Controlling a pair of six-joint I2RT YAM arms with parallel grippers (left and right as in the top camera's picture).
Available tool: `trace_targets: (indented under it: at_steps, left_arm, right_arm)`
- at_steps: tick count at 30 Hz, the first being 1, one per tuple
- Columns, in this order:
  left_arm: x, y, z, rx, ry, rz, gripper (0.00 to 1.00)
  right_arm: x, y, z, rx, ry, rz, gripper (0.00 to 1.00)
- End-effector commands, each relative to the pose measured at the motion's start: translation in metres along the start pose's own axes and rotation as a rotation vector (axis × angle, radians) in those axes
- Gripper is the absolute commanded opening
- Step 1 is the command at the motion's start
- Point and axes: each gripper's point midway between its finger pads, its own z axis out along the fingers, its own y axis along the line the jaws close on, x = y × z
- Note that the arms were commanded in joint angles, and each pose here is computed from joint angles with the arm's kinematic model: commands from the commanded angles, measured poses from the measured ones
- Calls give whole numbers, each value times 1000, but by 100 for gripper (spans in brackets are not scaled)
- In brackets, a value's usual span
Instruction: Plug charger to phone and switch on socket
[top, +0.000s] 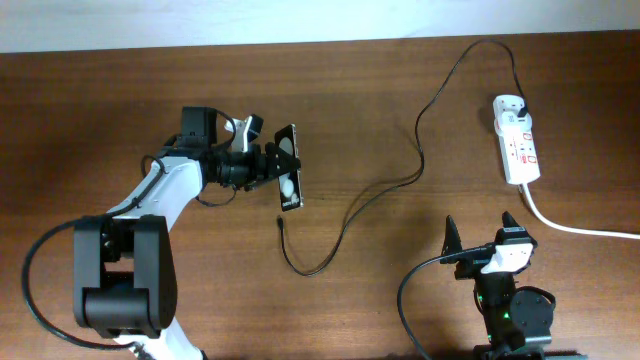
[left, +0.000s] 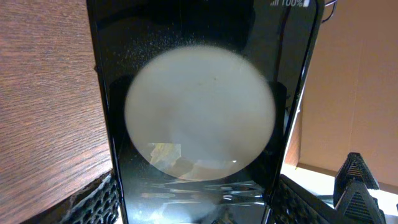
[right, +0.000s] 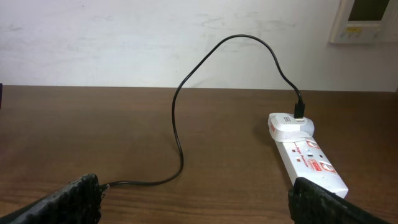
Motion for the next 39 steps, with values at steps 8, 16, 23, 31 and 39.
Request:
trace_targets:
  at_steps: [8,16,23,31,39]
  left_arm:
    - [-1,-8,-2,48,0,17,73]
    - [-1,-7,-2,44,-2,19,72]
    - [-1,-8,-2,44,-2,20,73]
    - [-1,-8,-2,44,-2,20,73]
    - [1,-10,1,47,6,24,73]
  right_arm:
    - [-12,47,-7,-277,-26,187,99]
    - [-96,47,-30,-254,80,288,99]
    - [-148,47,4,-211,497,241,98]
    - [-98,118,52,-588,831,423,86]
    - [8,231,77,-765,1089,259,77]
